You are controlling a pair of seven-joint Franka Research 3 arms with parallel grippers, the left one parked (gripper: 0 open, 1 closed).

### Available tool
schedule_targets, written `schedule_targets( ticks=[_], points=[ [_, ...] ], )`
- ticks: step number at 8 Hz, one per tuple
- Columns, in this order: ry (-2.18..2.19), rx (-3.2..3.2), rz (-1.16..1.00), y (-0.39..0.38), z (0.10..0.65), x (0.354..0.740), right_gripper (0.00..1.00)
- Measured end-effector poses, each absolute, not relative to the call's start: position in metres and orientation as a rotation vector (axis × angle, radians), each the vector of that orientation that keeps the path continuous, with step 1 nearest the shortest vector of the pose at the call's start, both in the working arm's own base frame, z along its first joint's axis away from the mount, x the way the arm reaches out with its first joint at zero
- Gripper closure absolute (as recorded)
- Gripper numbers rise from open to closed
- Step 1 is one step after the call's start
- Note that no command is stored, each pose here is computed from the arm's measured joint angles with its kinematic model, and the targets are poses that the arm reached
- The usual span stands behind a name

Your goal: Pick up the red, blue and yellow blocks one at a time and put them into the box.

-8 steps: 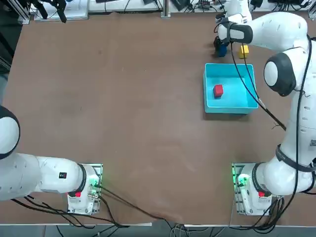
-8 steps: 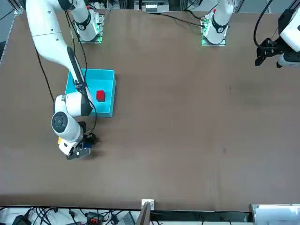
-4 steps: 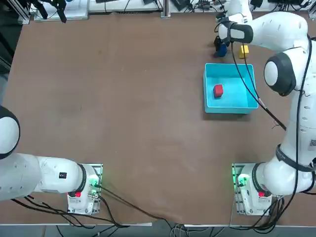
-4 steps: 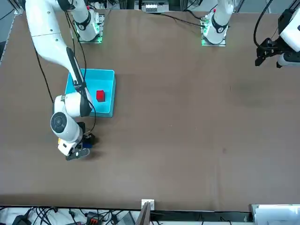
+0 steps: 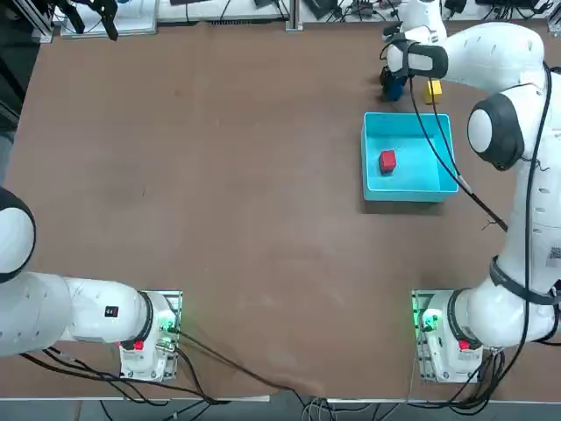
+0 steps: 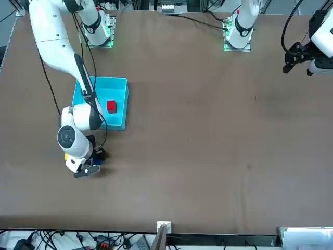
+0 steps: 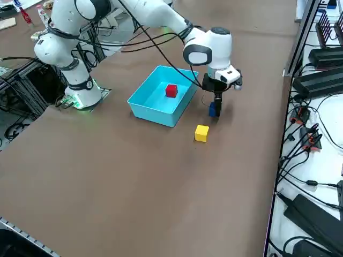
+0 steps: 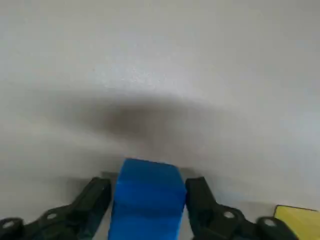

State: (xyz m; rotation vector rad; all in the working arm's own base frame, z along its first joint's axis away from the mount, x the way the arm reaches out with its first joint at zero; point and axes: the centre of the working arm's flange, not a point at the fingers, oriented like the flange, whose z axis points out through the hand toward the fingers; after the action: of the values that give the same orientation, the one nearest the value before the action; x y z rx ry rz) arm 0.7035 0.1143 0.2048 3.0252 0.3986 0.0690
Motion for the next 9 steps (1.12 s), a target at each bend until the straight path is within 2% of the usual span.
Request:
schedule_targets(
  ticks=[1,3,5,7,9],
  points=[
    [0.394,3.028,0.07,0.114,0.207,0.704,0.28],
    [0.337,3.031,0.004,0.114,0.222,0.702,0.28],
    [0.26,3.032,-0.101,0.117,0.292,0.691,0.28],
    [0.221,3.076,-0.137,0.115,0.356,0.657,0.28],
    [0.206,3.097,-0.163,0.104,0.358,0.598,0.28]
  ],
)
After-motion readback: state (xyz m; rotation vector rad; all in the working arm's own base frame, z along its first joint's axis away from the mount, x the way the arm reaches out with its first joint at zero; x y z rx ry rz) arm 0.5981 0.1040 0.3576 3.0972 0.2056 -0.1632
